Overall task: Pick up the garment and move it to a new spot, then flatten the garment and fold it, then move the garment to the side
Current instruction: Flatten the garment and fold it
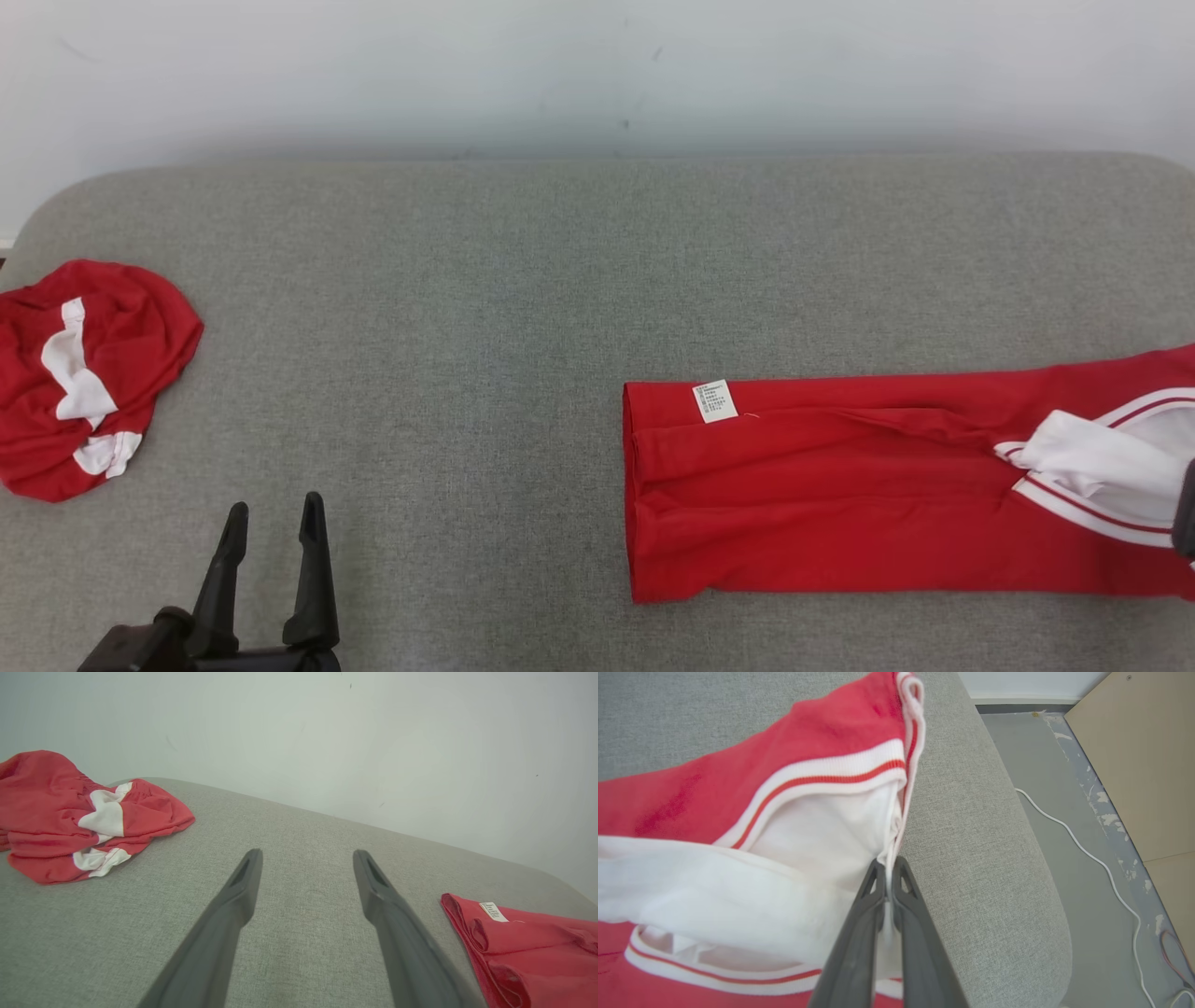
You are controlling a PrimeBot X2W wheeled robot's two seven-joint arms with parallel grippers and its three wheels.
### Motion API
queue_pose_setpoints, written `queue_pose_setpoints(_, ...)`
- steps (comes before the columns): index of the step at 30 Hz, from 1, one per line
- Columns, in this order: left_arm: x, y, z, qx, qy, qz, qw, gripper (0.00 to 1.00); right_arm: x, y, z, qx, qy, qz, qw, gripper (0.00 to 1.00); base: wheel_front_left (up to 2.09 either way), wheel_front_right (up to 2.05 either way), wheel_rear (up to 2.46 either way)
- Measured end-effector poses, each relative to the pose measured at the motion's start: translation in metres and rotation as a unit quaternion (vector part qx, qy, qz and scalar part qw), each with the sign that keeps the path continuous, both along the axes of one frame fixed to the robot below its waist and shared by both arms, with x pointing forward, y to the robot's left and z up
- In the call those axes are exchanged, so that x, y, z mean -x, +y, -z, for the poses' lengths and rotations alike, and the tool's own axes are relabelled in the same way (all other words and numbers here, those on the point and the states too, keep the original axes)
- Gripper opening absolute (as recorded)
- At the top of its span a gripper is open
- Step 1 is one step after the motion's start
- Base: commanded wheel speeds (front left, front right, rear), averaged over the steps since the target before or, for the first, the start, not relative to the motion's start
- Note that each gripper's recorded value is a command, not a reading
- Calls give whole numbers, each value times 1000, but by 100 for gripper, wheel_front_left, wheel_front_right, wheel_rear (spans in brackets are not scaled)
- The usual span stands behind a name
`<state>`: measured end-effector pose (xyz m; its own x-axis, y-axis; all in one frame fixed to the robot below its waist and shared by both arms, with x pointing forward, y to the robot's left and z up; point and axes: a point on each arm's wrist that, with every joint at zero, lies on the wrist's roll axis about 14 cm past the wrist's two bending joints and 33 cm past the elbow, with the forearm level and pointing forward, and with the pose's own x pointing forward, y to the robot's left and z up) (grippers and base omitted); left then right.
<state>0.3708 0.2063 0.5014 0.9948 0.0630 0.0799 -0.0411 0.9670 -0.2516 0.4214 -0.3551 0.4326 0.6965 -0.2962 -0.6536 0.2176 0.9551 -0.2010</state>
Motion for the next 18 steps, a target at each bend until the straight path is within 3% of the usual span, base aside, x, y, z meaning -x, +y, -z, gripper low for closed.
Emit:
queue_pose_setpoints(9,9,-1,-6,-4,-8,2,1000,100,2,79,-7,-19,-4,-100,995,0,0,0,0)
queue_pose_setpoints(18,23,-2,-9,-4,-13,4,1000,100,10,194,-33,-57,-17,-252,966,0,0,0,0)
